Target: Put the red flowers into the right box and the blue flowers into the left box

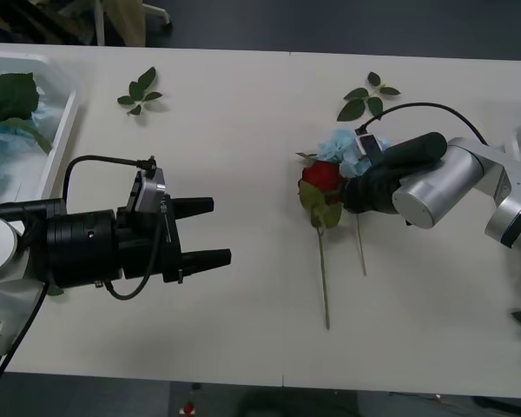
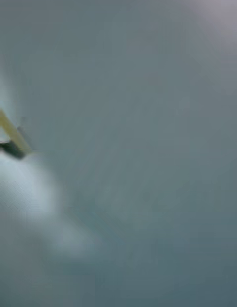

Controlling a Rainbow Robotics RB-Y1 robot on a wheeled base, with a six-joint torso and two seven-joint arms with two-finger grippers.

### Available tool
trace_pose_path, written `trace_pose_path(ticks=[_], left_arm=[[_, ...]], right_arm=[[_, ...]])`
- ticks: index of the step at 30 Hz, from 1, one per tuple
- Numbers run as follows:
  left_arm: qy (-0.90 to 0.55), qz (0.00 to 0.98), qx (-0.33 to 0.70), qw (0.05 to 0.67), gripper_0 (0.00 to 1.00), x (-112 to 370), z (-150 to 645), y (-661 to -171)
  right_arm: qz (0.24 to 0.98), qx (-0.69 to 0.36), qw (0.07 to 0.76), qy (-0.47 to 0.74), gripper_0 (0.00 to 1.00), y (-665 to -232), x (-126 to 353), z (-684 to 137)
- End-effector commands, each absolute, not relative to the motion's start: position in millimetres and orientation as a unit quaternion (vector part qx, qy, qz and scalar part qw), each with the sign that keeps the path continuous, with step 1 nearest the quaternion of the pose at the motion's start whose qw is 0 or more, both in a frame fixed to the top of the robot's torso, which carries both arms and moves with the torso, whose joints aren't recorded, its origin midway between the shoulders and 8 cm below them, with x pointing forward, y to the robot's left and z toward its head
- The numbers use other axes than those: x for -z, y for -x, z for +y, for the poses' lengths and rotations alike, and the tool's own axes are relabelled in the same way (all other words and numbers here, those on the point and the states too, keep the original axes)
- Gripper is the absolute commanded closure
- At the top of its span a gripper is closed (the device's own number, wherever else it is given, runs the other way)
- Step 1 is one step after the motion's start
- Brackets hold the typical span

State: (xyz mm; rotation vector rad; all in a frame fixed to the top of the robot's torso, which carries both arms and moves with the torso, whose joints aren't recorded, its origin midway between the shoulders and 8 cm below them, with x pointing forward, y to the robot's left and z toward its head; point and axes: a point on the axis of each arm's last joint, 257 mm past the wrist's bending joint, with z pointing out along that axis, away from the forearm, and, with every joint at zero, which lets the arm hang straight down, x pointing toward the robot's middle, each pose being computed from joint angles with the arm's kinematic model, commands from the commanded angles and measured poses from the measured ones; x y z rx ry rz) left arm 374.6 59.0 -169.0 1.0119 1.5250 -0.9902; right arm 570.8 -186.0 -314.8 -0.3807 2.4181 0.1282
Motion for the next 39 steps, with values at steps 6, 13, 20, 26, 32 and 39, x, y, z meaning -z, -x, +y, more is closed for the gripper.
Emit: trace_pose_path(ticks=[6,13,20,26,32,39], left_arm=[[-0.443,0.614,0.402,0.516,0.00,157,55,-373],[-0.443,0.614,0.402,0.516,0.00,157,55,-373],[-0.443,0.614,0.402,0.516,0.00,157,55,-373],[-0.443,0.614,0.402,0.516,0.00,157,55,-373],[-0.443,0.614,0.402,0.516,0.00,157,55,-373],[-0.443,0.614,0.402,0.516,0.00,157,55,-373]], right_arm=[[0.924,-0.054,0.341,0.164,1.00,-570,314,-179],[0.923,-0.072,0.347,0.146,1.00,-576,298,-181],[0.922,-0.094,0.354,0.130,1.00,-582,257,-183],[0.912,-0.138,0.370,0.110,1.00,-584,221,-186],[0.894,-0.160,0.395,0.137,1.00,-581,189,-190],[0.864,-0.197,0.417,0.199,1.00,-568,148,-183]])
